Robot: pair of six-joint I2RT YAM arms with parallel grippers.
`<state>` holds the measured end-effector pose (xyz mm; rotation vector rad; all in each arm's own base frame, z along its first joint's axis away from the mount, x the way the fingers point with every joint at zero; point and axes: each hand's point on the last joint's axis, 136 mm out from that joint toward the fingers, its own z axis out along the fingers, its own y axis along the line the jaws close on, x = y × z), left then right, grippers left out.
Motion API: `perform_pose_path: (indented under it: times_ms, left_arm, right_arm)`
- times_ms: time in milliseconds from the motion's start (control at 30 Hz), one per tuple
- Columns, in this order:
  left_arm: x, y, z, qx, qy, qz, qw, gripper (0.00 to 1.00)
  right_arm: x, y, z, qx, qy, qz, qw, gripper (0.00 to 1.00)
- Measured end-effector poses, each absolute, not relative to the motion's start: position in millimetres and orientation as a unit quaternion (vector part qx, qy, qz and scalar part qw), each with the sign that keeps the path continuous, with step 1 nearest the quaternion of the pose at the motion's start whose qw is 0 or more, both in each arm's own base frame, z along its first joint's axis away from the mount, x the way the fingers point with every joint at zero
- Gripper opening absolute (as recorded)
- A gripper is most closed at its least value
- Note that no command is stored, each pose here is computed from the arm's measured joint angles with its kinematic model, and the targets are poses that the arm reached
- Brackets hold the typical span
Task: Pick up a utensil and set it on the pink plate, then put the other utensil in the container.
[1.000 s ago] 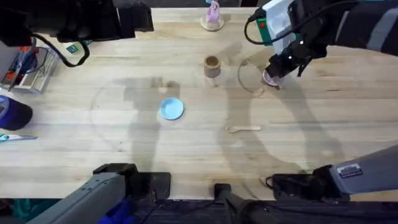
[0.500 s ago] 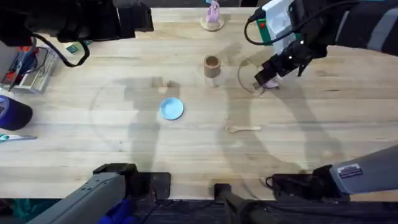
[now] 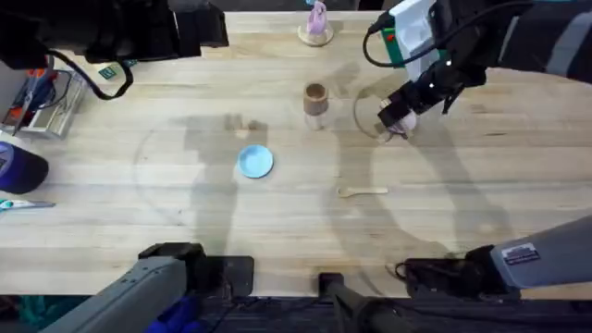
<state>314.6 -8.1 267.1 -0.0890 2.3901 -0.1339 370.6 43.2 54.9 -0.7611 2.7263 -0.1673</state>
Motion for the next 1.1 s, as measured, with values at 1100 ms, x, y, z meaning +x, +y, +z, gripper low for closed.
perform_pose_path:
  times_ms: [1100]
  left_arm:
    - [315, -8, 267, -0.035, 0.929, -0.052, 0.364, 0.993]
  right_arm:
    - [279, 91, 167, -0.382, 0.897, 0.046, 0.217, 0.996]
